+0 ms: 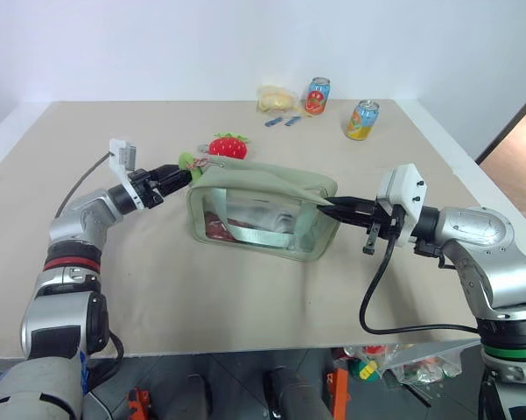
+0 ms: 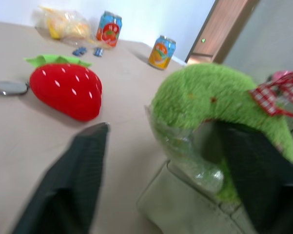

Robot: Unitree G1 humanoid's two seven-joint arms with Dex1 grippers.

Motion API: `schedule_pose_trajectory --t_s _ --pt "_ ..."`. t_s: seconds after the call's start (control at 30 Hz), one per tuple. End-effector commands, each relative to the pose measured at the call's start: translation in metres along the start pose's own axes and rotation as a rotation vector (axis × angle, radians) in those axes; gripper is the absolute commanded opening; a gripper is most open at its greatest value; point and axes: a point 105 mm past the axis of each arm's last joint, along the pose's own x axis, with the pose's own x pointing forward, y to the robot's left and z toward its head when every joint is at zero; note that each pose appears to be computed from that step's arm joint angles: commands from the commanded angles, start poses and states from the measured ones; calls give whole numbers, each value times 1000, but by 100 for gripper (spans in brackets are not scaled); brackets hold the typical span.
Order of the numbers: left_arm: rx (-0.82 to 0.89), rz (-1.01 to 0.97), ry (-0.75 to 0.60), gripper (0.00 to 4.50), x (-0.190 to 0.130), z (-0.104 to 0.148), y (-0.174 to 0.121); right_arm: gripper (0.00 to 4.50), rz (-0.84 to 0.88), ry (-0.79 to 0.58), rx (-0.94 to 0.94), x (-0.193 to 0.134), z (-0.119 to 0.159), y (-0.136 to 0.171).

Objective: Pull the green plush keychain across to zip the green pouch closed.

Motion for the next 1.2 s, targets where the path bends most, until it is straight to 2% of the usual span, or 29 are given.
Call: schedule_pose_trajectory --t_s 0.03,0.23,0.4,0.53,0.7,0.77,0.97,1.2 --pt "12 -7 -59 202 2 14 0 0 7 2 -25 0 4 1" --pt "-9 -17 -60 6 6 10 -2 0 7 5 -28 0 3 0" --pt "3 -39 -69 6 6 15 -5 0 8 6 -29 0 3 0" --pt "107 -145 -123 6 -1 60 -29 0 10 10 -32 -1 3 1" --pt "229 -252 -134 6 4 92 -68 0 13 19 -30 -3 1 0" --pt "277 -297 -100 6 11 92 -85 0 14 21 -30 -3 0 0" --pt "364 -385 27 6 37 65 -117 0 20 17 -31 -1 0 0" --pt "397 -369 209 6 43 36 -112 0 18 11 -33 1 0 1"
